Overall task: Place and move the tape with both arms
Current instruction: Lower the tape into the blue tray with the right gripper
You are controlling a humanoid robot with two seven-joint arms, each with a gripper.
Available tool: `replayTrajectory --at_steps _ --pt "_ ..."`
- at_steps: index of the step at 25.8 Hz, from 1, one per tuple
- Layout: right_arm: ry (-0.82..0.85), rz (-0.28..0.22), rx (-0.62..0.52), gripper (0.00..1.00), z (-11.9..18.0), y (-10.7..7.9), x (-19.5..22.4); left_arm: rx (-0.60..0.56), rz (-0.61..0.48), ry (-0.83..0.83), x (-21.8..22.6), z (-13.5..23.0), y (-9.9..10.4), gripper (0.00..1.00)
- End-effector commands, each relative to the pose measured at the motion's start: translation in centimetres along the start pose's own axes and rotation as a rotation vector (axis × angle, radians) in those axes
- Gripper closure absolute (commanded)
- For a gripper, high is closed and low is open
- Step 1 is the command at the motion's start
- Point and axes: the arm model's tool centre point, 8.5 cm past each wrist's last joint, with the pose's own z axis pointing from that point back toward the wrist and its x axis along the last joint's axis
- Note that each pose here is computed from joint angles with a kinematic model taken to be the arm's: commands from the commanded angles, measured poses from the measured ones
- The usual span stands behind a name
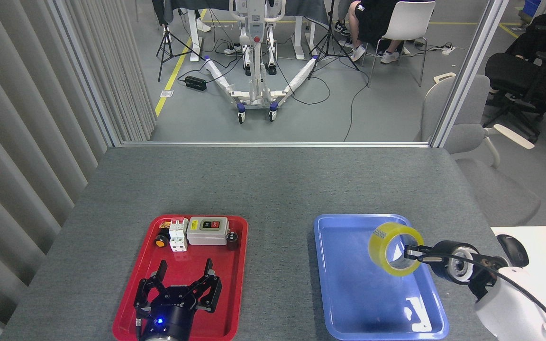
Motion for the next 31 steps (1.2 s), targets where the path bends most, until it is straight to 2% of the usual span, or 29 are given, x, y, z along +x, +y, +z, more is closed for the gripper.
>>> replayTrajectory --at_steps 1,3,6,9,12,20,24,27,31 --pt "0.075 0.016 0.076 0.90 -1.1 -0.1 2.0 0.037 0.077 -0.011 0.1 0.1 0.1 0.00" --pt "0.098 0.020 0.111 0.90 -1.9 0.1 1.9 0.145 0.074 -0.009 0.0 0.4 0.6 0.00" --pt "0.107 -0.009 0.170 0.89 -3.2 0.5 1.9 0.266 0.070 -0.005 -0.4 1.1 0.7 0.00" --pt "0.123 -0.017 0.195 0.89 -4.2 0.5 2.3 0.227 0.072 -0.020 -0.1 1.2 -0.2 0.00" --pt "0.131 -0.036 0.222 0.87 -5.1 1.3 2.7 0.195 0.075 -0.059 1.0 1.5 -1.0 0.00" --pt "0.157 -0.073 0.247 0.84 -6.1 0.9 2.8 0.160 0.054 -0.083 1.1 1.8 -1.5 0.00" --pt "0.143 -0.072 0.242 0.66 -6.2 0.7 3.2 0.111 0.027 -0.088 0.5 1.7 -1.9 0.00" --pt "0.139 -0.077 0.231 0.44 -6.1 0.4 3.3 0.114 -0.012 -0.093 -0.4 1.7 -1.8 0.00" --pt "0.127 -0.072 0.221 0.23 -6.1 0.2 3.8 0.118 -0.109 -0.092 -0.3 1.6 -1.8 0.00"
